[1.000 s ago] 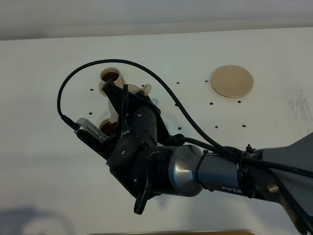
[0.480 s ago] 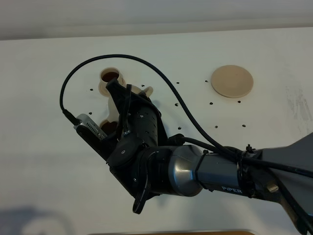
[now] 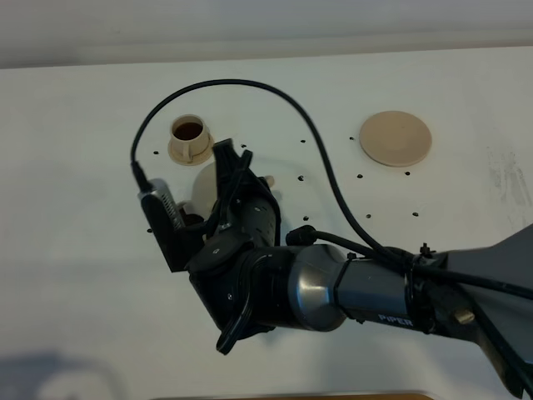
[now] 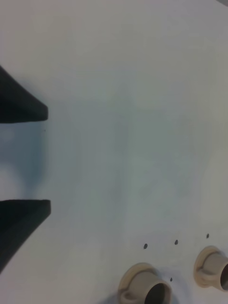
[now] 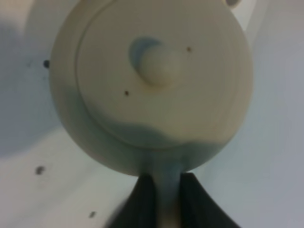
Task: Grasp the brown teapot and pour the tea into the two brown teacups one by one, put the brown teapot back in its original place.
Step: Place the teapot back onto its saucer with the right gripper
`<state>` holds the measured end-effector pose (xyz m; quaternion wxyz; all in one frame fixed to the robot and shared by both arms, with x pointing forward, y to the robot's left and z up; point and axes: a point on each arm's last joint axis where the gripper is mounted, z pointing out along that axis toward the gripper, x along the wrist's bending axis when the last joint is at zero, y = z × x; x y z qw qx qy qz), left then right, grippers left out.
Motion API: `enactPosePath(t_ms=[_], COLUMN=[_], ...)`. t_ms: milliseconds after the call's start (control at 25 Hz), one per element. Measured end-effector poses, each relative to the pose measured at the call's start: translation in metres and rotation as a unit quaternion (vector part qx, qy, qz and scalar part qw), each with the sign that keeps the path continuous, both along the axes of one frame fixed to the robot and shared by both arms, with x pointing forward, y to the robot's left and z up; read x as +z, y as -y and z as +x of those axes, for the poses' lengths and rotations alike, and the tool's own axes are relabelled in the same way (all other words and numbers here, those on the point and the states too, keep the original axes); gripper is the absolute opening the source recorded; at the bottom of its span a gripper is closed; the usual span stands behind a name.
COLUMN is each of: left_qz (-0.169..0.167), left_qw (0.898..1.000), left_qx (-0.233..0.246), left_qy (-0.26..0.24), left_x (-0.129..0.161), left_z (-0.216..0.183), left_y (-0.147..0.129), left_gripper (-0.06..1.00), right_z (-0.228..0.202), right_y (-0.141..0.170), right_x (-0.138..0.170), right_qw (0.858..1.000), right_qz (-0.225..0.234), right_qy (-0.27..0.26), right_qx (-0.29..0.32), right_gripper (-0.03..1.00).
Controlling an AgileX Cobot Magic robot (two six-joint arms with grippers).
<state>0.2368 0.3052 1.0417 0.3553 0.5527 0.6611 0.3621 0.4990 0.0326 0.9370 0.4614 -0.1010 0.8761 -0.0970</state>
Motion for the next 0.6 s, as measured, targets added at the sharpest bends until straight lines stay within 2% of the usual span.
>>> enactPosePath(t_ms=[160,280,440,600], left_qz=[0.000,0.000,0.000,0.000], left_qw=[1.000,1.000,1.000,1.000], left_qx=[0.000,0.000,0.000,0.000], left_qy=[0.000,0.000,0.000,0.000], left_x=[0.000,0.000,0.000,0.000], left_z=[0.000,0.000,0.000,0.000], left_y=[0.000,0.000,0.000,0.000], left_gripper=[0.44,0.44,0.44,0.44], right_z=[0.002,0.005,0.001,-0.005], right_y=[0.005,0.014,0.028,0.039], right_x=[-0.001,0.012,0.043,0.060], right_qw=[0.997,0.987,0.956,0.912], right_qz=[0.054,0.117,0.217,0.297], right_qy=[-0.013,-0.024,-0.051,-0.115], right_qx=[-0.054,-0.109,-0.189,-0.260], right_gripper=[0.09,0.09,0.09,0.09])
